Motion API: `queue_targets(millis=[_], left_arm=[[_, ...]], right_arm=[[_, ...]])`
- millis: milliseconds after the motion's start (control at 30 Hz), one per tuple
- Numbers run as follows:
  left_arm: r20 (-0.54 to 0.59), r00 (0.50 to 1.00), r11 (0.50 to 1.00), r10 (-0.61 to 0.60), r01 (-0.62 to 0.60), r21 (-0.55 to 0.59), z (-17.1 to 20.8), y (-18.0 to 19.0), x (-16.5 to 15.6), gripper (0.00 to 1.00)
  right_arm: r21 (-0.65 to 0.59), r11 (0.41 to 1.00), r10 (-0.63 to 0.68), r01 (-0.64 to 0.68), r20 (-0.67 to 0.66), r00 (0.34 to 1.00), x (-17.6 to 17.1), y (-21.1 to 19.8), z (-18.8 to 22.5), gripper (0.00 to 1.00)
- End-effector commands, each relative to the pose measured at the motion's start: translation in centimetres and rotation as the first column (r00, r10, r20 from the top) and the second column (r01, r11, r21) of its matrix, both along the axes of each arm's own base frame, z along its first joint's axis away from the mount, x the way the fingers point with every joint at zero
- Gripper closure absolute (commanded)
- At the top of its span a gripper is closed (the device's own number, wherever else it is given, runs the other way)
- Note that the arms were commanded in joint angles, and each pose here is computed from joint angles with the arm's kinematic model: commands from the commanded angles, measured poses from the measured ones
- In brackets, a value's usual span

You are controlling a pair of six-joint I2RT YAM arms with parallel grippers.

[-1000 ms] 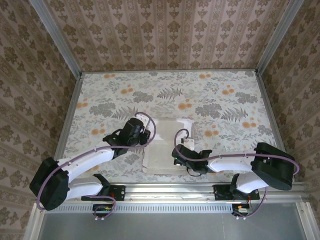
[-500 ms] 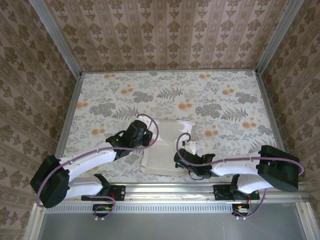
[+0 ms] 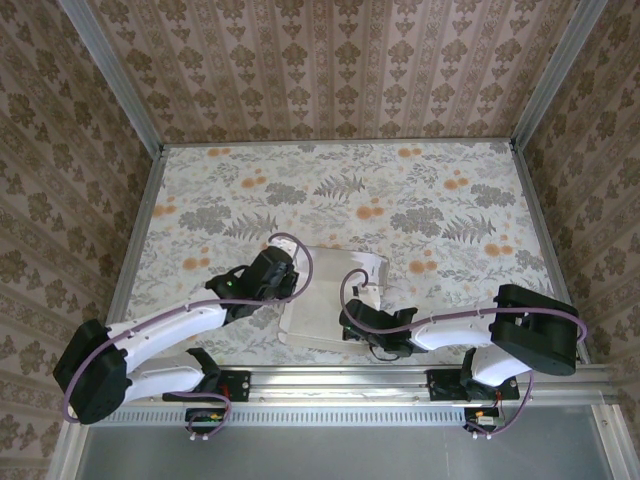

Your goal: Fold the paper box

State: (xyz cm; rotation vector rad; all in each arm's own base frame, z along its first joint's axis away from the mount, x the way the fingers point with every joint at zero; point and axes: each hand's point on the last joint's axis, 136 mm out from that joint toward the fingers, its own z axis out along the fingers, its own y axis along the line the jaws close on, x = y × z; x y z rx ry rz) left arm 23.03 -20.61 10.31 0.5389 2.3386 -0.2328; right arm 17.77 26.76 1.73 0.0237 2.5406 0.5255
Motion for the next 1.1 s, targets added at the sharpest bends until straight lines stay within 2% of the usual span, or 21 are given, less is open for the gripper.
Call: queue_targets(millis=[0, 300, 467, 733, 900, 1067], left_arm=[[-0.163, 0.987, 0.992, 0.014, 0.007, 0.129, -4.6, 2.6, -3.2, 1.00], [-0.162, 0.987, 0.992, 0.015, 0.006, 0.127, -4.7, 2.4, -3.0, 1.00], [-0.130, 0.991, 0.997, -0.028, 0.036, 0.064, -4.6, 1.3, -2.7, 1.00], [-0.095, 0.989, 0.994, -0.111, 0.112, 0.008, -4.0, -0.1, -2.2, 1.00], [-0.079, 0.982, 0.985, -0.170, 0.169, -0.021, -3.6, -0.9, -1.9, 0.99], [-0.063, 0.972, 0.973, -0.227, 0.224, -0.047, -3.0, -1.9, -1.3, 0.99]], right_arm=[[-0.041, 0.999, 0.016, -0.017, -0.033, 0.999, -0.8, -0.3, -1.2, 0.98], [0.015, 0.995, 0.101, -0.101, 0.008, 0.995, -0.6, 2.0, 1.3, 0.97], [0.048, 0.980, 0.186, -0.193, 0.114, 0.976, -0.1, 2.8, 6.8, 0.92], [0.093, 0.949, 0.274, -0.300, 0.224, 0.935, 1.1, 0.5, 15.8, 0.81], [0.144, 0.945, 0.247, -0.295, 0.281, 0.927, 3.7, -1.7, 20.3, 0.76], [0.131, 0.949, 0.235, -0.285, 0.308, 0.922, 7.6, -3.2, 21.9, 0.70]])
